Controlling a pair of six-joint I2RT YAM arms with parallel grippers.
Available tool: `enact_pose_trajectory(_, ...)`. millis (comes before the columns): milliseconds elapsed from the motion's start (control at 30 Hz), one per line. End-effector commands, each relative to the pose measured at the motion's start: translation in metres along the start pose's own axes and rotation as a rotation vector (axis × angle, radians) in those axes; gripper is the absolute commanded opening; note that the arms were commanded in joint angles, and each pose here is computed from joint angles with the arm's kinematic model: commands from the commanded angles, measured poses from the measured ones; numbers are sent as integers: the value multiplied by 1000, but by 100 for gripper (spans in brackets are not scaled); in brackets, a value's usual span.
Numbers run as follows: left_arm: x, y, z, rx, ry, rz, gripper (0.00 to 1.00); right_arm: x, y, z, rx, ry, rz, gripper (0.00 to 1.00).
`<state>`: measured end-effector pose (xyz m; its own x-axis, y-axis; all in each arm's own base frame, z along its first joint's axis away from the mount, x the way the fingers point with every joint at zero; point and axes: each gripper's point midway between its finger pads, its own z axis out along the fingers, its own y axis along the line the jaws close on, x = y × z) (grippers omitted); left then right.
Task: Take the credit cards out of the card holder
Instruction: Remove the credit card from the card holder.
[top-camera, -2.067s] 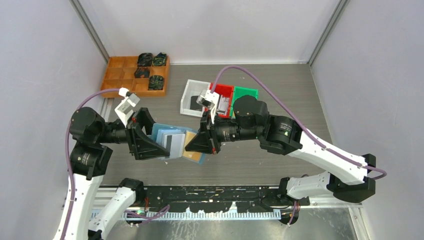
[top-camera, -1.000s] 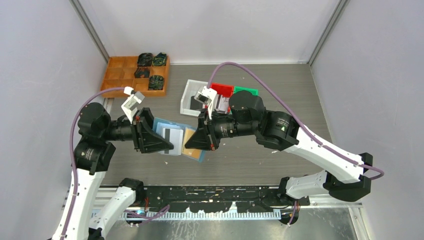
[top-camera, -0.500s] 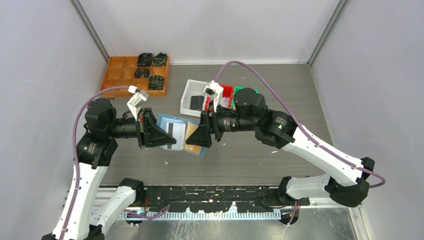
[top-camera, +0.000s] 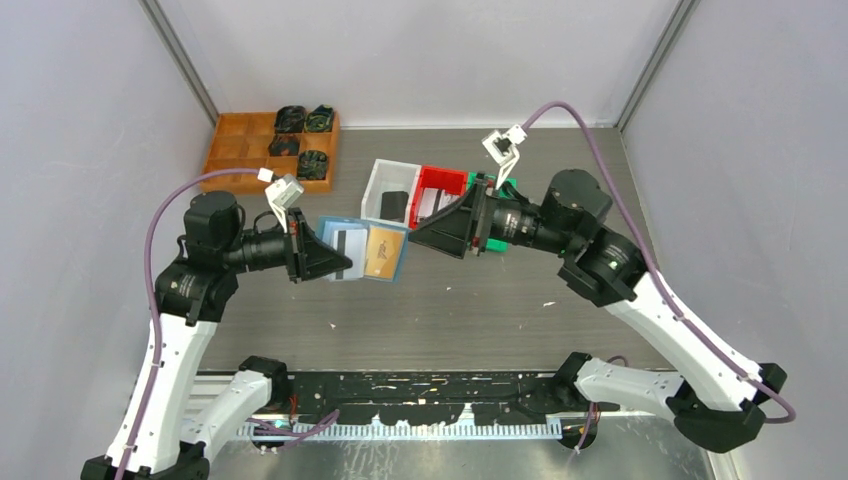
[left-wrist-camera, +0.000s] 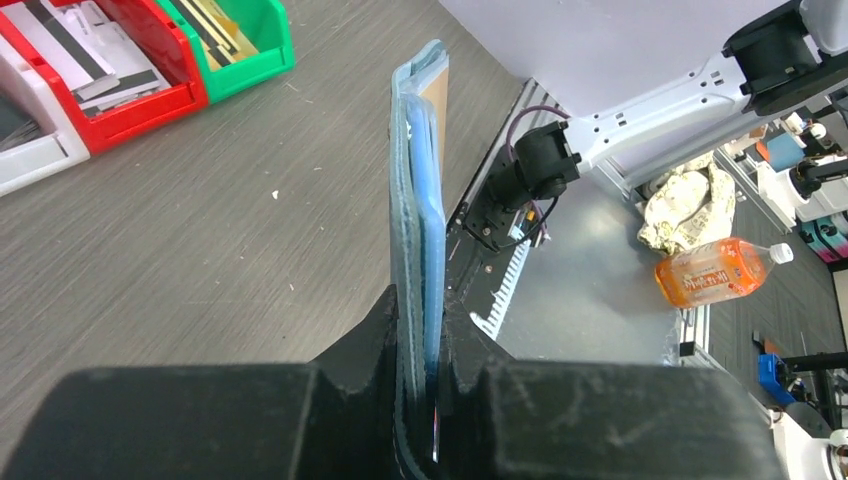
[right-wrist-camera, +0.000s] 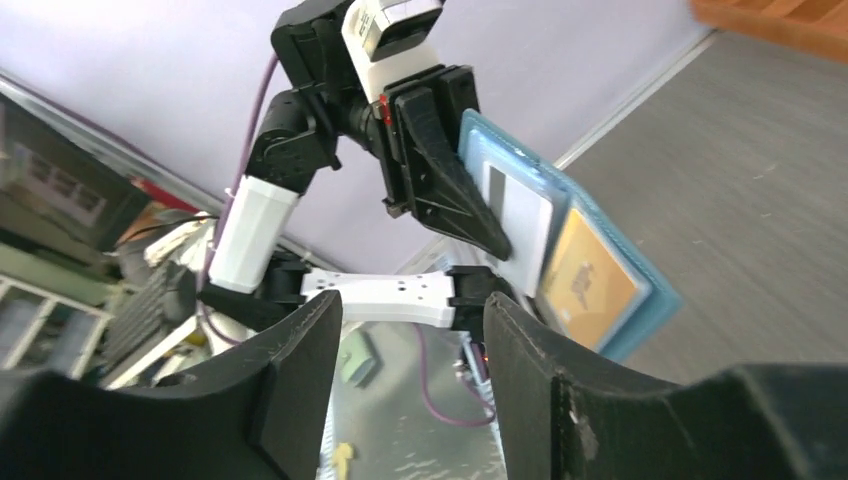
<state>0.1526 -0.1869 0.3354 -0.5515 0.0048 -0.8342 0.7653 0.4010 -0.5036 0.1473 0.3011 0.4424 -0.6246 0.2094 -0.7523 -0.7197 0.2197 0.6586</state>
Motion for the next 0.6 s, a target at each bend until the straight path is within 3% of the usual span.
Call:
enact_pose_trajectory(0,-17,-10,-5,7,-56,60,0,11,8,27,-148,49,147,57)
enact_pose_trajectory(567,-32,-46,-6,192,-81,-45,2,40,-10,70,-219,134,279,48)
